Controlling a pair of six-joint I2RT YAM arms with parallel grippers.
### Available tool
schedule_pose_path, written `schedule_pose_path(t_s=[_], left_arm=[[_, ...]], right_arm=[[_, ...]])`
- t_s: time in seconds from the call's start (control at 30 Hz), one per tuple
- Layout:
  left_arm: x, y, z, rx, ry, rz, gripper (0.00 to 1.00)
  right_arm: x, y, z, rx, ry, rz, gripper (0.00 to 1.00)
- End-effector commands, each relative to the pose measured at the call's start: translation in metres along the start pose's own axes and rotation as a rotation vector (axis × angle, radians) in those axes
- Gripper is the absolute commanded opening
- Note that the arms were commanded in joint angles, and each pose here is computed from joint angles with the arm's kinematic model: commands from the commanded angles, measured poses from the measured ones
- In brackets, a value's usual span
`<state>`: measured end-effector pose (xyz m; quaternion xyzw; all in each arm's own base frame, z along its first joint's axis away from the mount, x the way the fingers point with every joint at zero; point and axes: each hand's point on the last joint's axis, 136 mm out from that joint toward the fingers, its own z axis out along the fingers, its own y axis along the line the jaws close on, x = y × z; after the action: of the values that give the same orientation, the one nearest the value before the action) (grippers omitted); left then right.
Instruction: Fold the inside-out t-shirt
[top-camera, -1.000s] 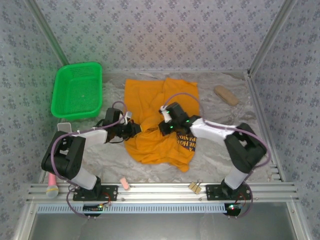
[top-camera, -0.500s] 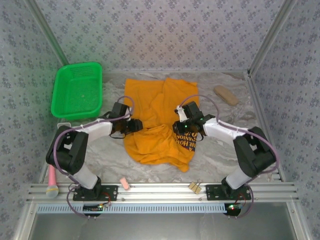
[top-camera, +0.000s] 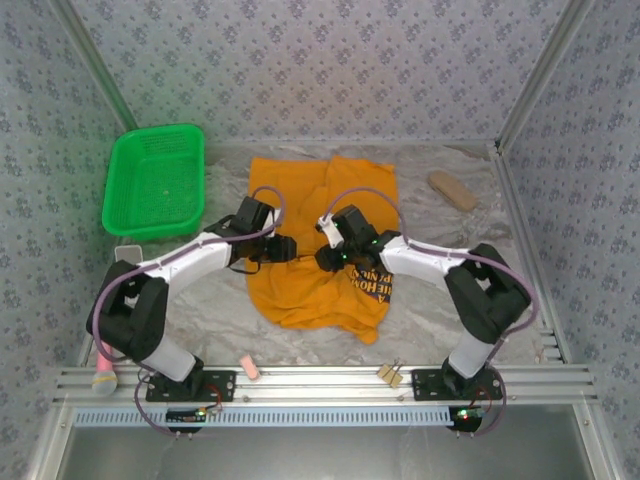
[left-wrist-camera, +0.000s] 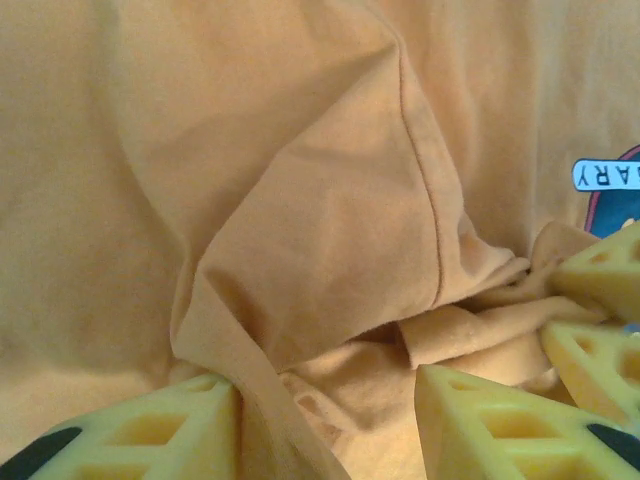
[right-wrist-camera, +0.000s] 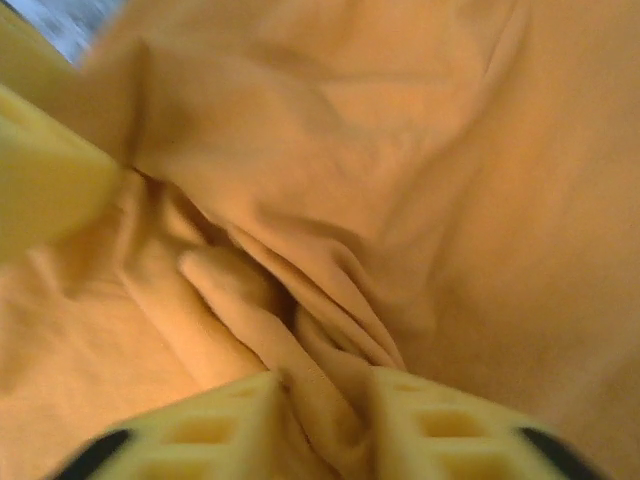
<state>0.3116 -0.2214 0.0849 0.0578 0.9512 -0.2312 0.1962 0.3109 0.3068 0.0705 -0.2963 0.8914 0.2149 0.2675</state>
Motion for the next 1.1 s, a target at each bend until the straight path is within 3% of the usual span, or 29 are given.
schedule_pose_path(t_s=[0.0, 0.23, 0.33, 0.4, 0.43, 0.47, 0.53, 0.67, 0.8, 1.07], left_arm=[[-0.005, -0.003, 0.003, -0.015, 0.005, 0.052, 0.48], [-0.014, -0.003, 0.002, -0.098, -0.024, 0.167, 0.56], [-0.016, 0.008, 0.024, -0.156, 0.000, 0.176, 0.53], [-0.013, 0.007, 0.039, -0.143, 0.029, 0.168, 0.51], [-0.011, 0.002, 0.046, -0.116, 0.037, 0.166, 0.50], [-0.010, -0.004, 0.049, -0.088, 0.037, 0.165, 0.49], [-0.005, -0.019, 0.053, -0.030, 0.043, 0.170, 0.49], [0.010, -0.043, 0.048, 0.067, 0.068, 0.182, 0.49], [0.021, -0.047, 0.037, 0.098, 0.062, 0.171, 0.49], [0.031, -0.045, 0.020, 0.123, 0.021, 0.153, 0.50]], right_arm=[[-0.024, 0.006, -0.004, -0.023, -0.055, -0.022, 0.01], [-0.045, 0.039, -0.078, -0.272, -0.268, -0.108, 0.00], [-0.011, -0.014, -0.065, -0.022, -0.244, -0.031, 0.02], [0.029, -0.072, -0.052, 0.286, -0.133, 0.127, 0.20], [0.049, -0.097, -0.054, 0.438, -0.077, 0.242, 0.24], [0.061, -0.102, -0.053, 0.464, -0.046, 0.323, 0.25], [0.062, -0.090, -0.051, 0.407, -0.045, 0.345, 0.27], [0.023, -0.051, -0.076, 0.284, -0.145, 0.160, 0.40], [-0.014, -0.046, -0.096, 0.215, -0.157, 0.161, 0.48], [-0.029, -0.022, -0.047, -0.040, -0.033, 0.151, 0.51]])
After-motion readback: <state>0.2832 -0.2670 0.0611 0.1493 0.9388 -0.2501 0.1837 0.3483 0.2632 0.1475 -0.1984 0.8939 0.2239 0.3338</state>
